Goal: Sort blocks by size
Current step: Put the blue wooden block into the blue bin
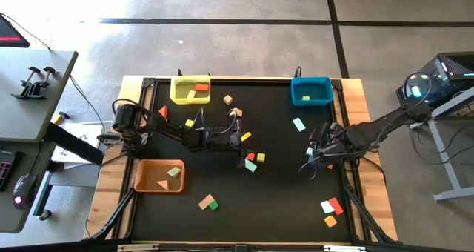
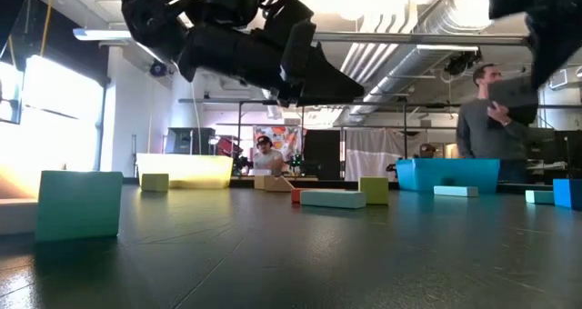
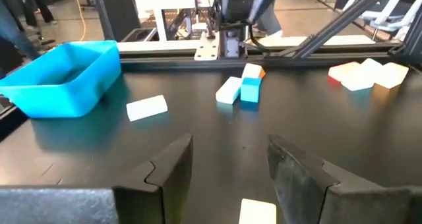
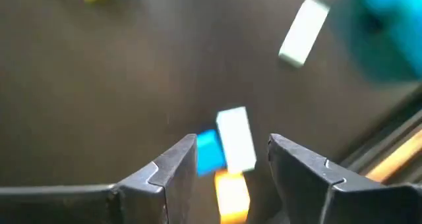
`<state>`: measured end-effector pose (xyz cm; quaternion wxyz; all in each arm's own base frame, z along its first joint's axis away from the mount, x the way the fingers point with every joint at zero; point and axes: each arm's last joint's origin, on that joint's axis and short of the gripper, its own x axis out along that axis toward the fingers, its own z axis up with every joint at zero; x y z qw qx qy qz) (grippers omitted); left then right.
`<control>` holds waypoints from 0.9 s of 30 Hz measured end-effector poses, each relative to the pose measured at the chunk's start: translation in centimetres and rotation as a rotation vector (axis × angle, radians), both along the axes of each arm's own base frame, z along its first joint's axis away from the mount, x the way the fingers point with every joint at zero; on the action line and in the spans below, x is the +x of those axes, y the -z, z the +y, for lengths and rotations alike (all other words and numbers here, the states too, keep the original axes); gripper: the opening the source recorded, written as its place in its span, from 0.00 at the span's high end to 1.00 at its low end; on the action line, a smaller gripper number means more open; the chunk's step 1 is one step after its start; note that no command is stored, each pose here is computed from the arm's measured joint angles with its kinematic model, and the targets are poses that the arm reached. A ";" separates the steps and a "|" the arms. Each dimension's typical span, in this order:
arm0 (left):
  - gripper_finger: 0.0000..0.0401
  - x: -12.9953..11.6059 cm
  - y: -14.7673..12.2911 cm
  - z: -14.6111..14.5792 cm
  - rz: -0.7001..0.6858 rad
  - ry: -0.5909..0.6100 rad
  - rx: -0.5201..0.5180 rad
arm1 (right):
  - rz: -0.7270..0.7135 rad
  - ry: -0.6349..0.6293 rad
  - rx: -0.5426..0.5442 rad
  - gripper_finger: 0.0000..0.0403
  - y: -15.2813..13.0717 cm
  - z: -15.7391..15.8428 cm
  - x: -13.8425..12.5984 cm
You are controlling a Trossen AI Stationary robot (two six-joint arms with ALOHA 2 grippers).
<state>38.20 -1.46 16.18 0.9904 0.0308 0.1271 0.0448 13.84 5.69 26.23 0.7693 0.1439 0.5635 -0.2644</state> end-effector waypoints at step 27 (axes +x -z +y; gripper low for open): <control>0.55 -0.1 0.4 0.1 0.037 -0.002 0.002 | 0.216 -0.319 0.159 0.33 10.0 -0.4 1.1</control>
